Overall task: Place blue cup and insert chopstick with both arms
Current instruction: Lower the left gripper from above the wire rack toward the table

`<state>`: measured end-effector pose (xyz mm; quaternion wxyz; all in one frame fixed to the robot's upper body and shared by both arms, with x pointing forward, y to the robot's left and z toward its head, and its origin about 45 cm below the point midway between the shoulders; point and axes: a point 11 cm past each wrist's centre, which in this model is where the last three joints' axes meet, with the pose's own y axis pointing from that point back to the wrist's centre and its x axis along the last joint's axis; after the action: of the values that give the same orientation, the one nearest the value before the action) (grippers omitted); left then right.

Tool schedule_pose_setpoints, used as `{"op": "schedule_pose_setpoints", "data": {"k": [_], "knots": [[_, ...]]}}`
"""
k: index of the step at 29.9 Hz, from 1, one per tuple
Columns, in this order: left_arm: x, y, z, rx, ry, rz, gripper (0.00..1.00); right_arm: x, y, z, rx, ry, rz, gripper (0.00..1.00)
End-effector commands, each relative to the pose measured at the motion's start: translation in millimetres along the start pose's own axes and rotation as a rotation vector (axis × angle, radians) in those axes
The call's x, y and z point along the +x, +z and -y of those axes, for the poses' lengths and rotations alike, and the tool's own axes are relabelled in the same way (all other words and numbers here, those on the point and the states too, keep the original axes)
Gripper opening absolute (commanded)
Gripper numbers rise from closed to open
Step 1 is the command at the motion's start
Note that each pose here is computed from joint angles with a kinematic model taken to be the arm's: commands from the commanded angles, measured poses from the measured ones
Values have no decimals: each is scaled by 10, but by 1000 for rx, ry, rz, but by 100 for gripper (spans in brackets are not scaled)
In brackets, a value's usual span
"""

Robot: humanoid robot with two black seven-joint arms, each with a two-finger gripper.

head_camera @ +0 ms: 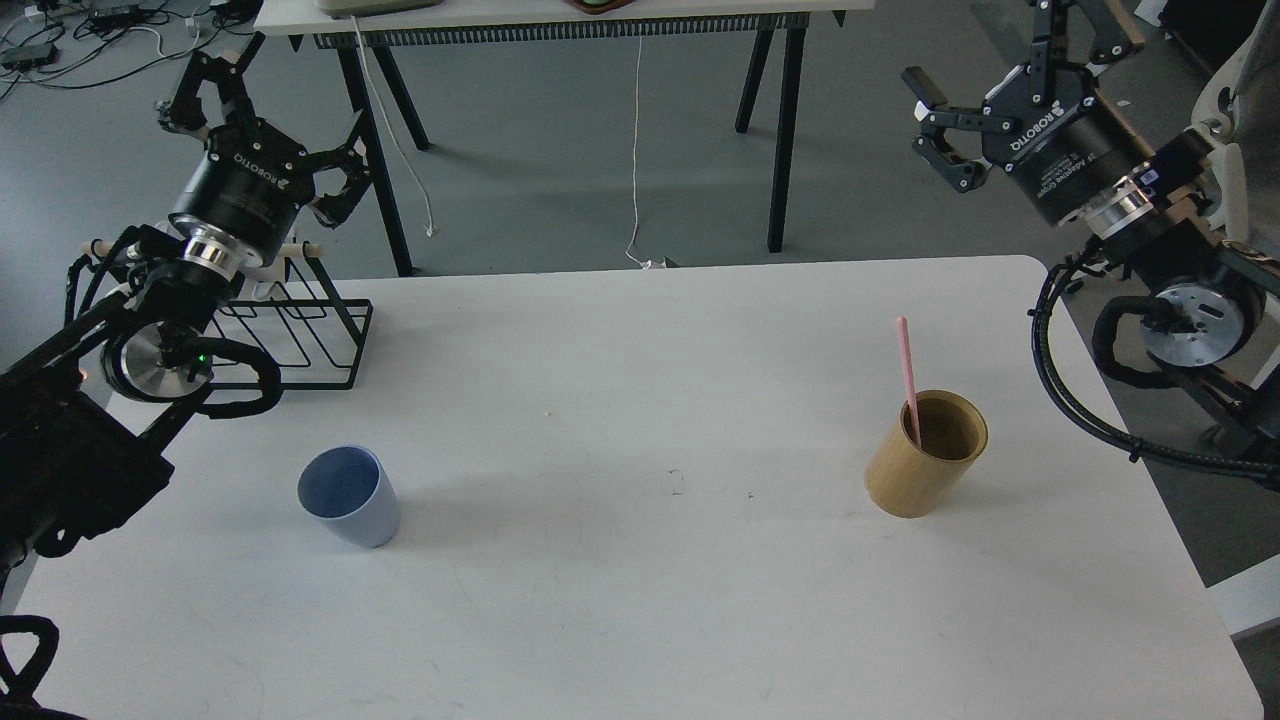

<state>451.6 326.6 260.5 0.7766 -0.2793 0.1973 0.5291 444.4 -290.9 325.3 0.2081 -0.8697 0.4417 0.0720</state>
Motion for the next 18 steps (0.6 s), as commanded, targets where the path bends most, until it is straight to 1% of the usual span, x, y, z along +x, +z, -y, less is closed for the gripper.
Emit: {"op": "schedule_pose_setpoints", "data": {"k": [1,5,11,18], "knots": [[-3,84,20,-36,2,-16,100,-6,8,1,-4,-2,-2,99],[-29,170,36,-54,-7,-17,100,9,10,-10,-6,1,-6,99],[-13,441,67,-158,3,-44,100,13,56,-36,-21,2,-9,99],[-65,487,117,-161,-16,-20,100,2,40,-24,-16,-2,-9,99]]}}
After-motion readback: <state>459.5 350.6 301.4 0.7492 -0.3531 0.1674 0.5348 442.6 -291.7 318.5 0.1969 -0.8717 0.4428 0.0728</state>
